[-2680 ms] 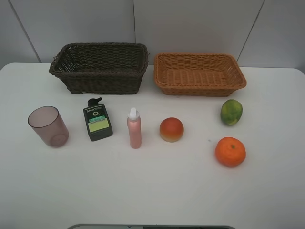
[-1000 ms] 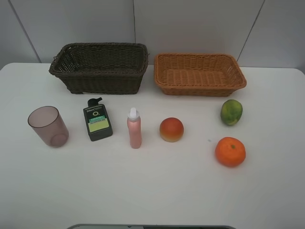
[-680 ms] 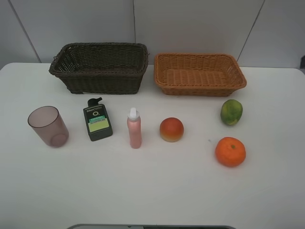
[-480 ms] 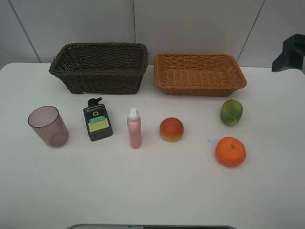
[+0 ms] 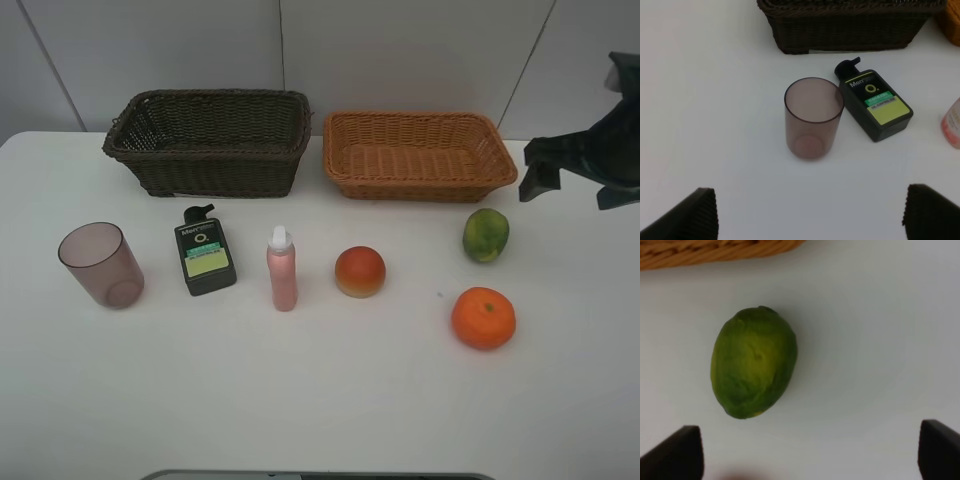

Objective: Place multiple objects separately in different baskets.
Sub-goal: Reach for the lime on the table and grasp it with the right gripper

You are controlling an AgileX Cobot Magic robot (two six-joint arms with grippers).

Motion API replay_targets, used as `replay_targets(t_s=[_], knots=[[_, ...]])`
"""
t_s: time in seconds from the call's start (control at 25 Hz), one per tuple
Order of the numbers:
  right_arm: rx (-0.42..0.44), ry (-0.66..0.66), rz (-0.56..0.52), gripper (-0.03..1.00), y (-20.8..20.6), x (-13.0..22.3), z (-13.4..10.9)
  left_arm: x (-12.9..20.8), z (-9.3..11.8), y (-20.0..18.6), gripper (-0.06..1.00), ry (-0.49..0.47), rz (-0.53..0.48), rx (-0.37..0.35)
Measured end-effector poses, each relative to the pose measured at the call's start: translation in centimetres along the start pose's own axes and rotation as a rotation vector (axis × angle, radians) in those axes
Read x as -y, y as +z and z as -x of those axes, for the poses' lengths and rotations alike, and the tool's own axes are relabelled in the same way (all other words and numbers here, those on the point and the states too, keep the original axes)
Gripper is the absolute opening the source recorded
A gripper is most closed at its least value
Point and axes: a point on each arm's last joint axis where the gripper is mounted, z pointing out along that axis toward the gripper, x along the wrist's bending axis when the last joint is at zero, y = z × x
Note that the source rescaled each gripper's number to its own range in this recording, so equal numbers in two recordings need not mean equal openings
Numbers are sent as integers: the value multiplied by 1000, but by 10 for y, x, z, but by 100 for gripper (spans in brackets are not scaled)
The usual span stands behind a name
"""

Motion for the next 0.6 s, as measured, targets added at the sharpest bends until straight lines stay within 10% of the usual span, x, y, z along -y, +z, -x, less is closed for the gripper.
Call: replay_targets(t_s=[0.6], knots=[[-70,-33,85,92,47,-14,-25,0,0,0,96,0,0,0]])
